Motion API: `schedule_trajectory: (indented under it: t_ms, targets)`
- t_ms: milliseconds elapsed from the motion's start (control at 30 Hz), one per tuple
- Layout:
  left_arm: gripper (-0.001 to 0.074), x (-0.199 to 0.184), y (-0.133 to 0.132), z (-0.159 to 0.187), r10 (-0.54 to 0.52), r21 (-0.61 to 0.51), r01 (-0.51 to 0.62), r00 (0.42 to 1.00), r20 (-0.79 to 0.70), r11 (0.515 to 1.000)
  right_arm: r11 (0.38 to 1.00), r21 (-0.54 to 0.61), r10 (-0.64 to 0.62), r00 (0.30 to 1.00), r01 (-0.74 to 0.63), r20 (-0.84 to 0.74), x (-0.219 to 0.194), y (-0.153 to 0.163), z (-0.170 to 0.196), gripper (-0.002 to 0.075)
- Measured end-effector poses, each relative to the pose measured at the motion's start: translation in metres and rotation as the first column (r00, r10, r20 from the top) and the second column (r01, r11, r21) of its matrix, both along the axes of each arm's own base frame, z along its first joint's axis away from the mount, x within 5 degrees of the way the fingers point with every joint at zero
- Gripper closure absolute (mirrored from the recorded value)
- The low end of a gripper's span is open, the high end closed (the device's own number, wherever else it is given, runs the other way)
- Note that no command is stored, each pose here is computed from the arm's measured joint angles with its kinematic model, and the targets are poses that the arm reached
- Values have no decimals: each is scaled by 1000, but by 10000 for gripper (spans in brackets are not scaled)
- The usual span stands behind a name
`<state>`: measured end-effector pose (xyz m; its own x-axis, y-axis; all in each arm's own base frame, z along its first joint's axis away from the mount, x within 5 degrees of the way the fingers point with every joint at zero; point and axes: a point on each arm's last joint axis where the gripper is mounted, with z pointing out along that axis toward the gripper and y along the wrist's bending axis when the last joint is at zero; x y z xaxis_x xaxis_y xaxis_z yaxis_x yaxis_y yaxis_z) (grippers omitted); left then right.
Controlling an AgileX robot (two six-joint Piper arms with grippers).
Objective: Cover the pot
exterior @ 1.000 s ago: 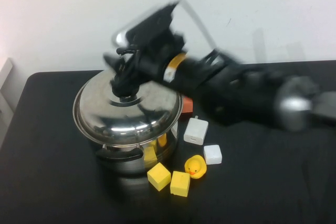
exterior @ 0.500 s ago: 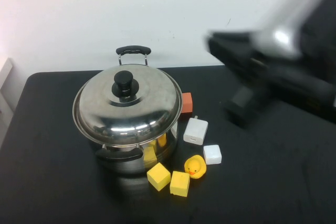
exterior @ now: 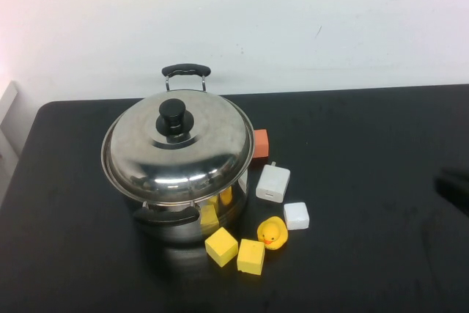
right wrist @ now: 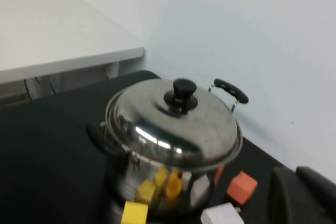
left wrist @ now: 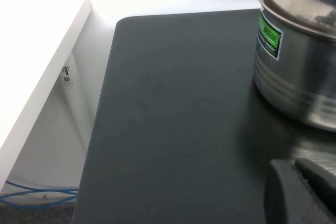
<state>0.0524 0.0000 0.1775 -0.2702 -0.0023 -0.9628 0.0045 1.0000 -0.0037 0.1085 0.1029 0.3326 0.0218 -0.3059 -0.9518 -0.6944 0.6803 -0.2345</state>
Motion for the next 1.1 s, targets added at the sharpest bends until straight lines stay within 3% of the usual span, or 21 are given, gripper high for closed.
schedule_trajectory:
  t_ms: [267,467,567,800,933,1100]
  targets:
    - [736,0,0,0,0,0,0,1000,0,1000,1000,-4,-12,1000,12,-2,-23,-25,-34,726]
    - [736,0,0,0,0,0,0,1000,0,1000,976,-22,-216,976,216,0,-23,-53,-77,726]
    - [736,0,0,0,0,0,0,1000,0,1000,931,-10,-364,931,365,13,-25,-71,-92,726]
    - [736,0,0,0,0,0,0,1000,0,1000,745,37,-667,745,667,5,-36,-102,-120,726]
    - [736,0,0,0,0,0,0,1000,0,1000,671,76,-735,675,737,-56,-44,-107,-139,726]
    - [736,0,0,0,0,0,0,1000,0,1000,634,110,-754,644,765,-131,-52,-109,-153,726]
